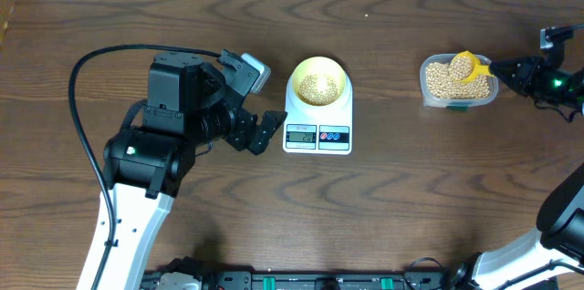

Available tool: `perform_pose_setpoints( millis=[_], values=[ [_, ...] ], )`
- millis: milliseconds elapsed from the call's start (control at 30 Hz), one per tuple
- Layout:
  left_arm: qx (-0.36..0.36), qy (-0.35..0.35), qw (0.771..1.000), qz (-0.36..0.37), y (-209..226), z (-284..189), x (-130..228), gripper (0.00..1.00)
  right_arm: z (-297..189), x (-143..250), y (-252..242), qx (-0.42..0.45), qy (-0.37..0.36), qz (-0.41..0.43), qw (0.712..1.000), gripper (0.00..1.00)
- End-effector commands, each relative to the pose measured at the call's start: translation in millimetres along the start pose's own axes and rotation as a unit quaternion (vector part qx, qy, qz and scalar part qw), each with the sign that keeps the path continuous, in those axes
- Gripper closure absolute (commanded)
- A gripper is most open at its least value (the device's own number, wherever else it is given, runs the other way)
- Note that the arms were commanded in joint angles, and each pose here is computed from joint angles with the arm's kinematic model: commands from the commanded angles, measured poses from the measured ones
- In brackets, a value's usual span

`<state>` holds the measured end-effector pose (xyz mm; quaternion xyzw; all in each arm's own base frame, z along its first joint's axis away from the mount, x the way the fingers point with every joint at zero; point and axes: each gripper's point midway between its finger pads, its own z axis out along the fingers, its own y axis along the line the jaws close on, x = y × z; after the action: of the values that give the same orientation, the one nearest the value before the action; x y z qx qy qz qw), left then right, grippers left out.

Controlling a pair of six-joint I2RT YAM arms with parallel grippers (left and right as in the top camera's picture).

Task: Scoop item into bowl and weigh 50g on scale
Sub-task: 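Drag the yellow scoop through the soybeans with the right gripper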

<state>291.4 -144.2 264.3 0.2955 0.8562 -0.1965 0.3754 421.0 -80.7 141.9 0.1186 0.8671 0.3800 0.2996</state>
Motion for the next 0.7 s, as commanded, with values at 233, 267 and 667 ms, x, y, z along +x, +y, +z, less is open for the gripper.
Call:
perform_pose_setpoints(
  millis=[233,267,667],
  values=[
    [0.003,0.002,1.000,-0.004,1,2,2,0.02,-1,1,8,-0.039,-0.002,0.004,0.999,0.99],
    [0.003,0.002,1.000,-0.004,1,2,2,0.02,-1,1,10,-0.045,-0.003,0.004,0.999,0.99],
    [0.003,0.003,1.000,-0.004,1,2,2,0.02,-6,-1,36,-0.121,-0.006,0.016,0.992,0.99]
  ],
)
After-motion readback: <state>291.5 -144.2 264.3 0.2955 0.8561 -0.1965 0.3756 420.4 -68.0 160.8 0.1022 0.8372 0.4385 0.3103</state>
